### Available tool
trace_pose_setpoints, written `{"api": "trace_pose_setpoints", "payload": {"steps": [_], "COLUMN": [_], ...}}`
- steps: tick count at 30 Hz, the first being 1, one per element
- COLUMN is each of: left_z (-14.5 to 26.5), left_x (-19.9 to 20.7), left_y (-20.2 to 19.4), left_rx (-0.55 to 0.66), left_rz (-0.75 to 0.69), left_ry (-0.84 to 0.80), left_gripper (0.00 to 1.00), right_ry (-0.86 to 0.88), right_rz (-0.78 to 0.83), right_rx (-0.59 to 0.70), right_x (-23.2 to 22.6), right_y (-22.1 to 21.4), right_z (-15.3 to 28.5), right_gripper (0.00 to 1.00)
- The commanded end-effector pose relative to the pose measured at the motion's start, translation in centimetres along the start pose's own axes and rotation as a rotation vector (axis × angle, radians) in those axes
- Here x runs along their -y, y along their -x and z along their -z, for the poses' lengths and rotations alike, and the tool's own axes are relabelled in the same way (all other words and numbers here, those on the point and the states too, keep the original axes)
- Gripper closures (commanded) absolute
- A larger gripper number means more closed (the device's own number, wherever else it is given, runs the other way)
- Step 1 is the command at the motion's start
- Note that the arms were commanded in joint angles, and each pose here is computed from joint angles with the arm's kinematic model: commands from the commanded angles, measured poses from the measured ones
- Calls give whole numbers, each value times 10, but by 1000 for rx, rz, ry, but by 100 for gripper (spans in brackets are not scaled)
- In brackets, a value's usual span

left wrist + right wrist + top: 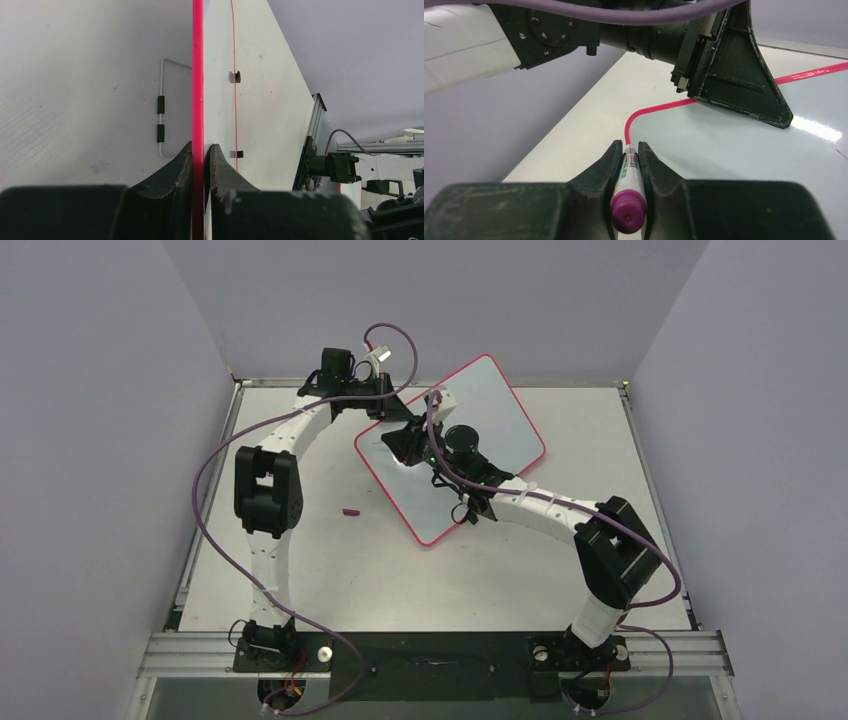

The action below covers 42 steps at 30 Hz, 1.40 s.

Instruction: Write a sentence on the whiteboard

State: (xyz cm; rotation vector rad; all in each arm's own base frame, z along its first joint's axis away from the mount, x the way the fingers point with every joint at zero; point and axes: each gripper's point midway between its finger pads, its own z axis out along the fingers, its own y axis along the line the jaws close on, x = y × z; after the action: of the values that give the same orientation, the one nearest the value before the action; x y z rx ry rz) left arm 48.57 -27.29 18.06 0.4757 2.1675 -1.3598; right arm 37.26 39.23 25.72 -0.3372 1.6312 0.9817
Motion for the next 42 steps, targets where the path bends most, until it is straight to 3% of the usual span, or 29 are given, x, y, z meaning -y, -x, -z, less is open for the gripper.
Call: {"api": "trace_pose_setpoints", "payload": {"steps": [1, 24, 42], "left_z": [-10, -7, -7], "left_x": [1, 2, 4], "left_y": [-2, 1, 3], "left_rx": [3, 15, 24], "left_rz": [-125, -105, -105], "left_ry": [40, 65, 59], "left_gripper": [100, 100, 100], "right_ry": [-50, -159, -219], "right_rz": [46, 58, 65], "right_rx": [50, -10, -92], "right_x": [2, 23, 42], "right_y": [17, -10, -49], "right_z": [-7, -24, -7], "right_gripper": [100, 100, 100]}}
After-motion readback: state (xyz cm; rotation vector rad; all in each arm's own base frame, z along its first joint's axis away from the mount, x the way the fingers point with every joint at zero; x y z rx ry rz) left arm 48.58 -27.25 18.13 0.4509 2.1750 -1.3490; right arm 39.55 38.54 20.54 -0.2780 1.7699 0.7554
